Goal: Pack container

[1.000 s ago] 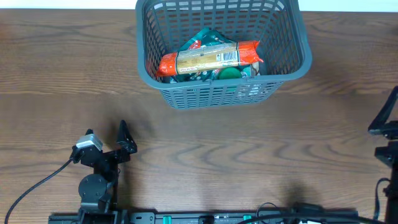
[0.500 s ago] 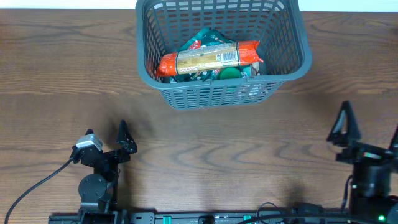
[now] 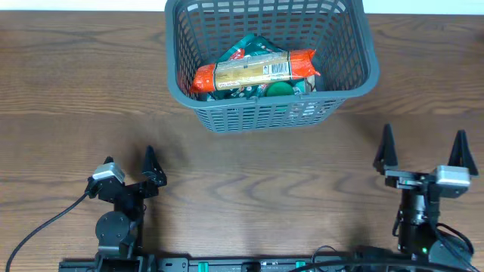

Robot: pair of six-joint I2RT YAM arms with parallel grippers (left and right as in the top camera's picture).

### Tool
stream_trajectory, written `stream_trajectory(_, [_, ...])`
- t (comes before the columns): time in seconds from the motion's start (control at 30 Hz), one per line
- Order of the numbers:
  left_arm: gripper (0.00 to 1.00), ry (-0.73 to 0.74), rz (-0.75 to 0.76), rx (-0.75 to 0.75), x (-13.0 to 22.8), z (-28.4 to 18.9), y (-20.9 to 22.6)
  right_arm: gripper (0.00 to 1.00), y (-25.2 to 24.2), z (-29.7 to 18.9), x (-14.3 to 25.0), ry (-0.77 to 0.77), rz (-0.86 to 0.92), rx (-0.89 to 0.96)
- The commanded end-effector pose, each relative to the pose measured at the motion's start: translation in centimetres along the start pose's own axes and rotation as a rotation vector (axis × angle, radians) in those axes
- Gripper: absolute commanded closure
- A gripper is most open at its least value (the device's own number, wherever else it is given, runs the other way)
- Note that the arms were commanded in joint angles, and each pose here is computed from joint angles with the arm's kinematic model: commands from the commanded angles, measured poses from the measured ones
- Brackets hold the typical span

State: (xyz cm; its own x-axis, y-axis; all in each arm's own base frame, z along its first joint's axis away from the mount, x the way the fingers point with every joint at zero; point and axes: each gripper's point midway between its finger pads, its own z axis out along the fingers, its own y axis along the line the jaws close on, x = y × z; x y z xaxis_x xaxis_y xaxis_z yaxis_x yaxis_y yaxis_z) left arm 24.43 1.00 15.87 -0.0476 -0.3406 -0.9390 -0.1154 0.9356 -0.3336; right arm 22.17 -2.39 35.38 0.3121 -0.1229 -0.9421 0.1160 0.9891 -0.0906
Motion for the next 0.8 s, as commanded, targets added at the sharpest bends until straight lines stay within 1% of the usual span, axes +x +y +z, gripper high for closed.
stream_trajectory(0.0, [0.01, 0.021, 0.003, -0.015, 1.0, 0.1, 0.5, 0.01, 0.6, 0.0, 1.7, -0.001, -0.018, -0.021])
stream_trajectory(0.17, [0.02, 0.021, 0.003, -0.015, 1.0, 0.1, 0.5, 0.01, 0.7, 0.0, 4.0, 0.004, -0.018, -0.022])
stream_trajectory(0.57, [0.01, 0.02, 0.003, -0.015, 1.0, 0.1, 0.5, 0.01, 1.2, -0.6, 9.7, 0.097, -0.01, -0.03])
stream_trajectory(0.77, [0.01, 0.02, 0.003, -0.015, 1.0, 0.1, 0.5, 0.01, 1.3, -1.1, 11.3, 0.116, -0.009, -0.031])
